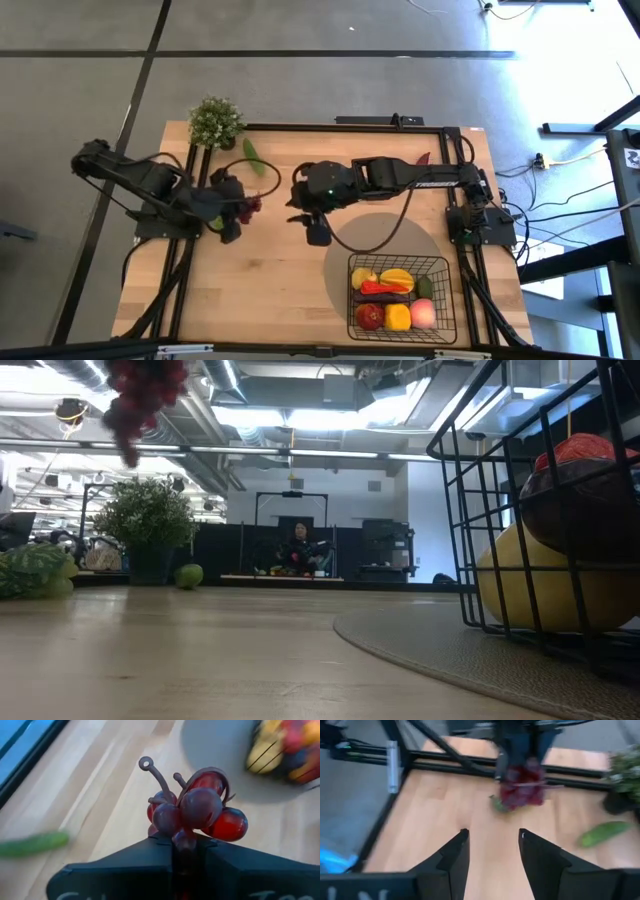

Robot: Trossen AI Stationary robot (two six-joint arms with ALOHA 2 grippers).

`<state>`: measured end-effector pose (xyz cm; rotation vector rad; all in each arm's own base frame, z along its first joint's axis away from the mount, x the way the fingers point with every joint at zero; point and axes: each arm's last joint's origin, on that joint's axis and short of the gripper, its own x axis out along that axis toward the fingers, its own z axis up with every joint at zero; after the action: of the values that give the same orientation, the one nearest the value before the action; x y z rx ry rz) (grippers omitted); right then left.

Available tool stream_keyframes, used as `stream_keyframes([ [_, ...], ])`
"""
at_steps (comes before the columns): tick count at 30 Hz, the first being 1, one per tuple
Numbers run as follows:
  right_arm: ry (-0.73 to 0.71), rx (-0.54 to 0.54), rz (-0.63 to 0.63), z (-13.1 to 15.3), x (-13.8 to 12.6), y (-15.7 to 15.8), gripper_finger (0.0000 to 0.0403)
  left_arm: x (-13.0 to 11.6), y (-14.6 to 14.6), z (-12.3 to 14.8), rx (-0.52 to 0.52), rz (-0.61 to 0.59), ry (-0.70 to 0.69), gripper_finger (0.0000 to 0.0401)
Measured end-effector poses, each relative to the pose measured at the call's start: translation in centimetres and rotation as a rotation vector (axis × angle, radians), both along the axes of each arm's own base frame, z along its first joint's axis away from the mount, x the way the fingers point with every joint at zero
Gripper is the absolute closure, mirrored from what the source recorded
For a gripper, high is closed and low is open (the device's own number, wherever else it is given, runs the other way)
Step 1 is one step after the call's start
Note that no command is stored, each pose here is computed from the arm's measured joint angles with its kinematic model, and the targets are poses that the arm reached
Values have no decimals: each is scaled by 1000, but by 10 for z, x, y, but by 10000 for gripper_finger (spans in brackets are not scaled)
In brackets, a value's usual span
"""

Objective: Build produce basket
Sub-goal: Put the red grapes into the wire basket

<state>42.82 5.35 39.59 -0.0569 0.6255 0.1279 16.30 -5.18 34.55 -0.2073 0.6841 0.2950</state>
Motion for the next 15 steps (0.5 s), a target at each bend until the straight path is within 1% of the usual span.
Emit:
stream_keyframes([
  [3,-25,-47,-43,-2,5,-2,240,1,-1,10,1,-49,-93,401],
  [6,-59,-75,-52,-3,11,-2,240,5,-3,16,3,-91,-162,401],
  [9,-110,-114,-24,-2,16,-1,240,6,-4,19,8,-106,-191,401],
  [15,-143,-138,-8,0,17,-1,240,11,-6,22,9,-123,-231,401],
])
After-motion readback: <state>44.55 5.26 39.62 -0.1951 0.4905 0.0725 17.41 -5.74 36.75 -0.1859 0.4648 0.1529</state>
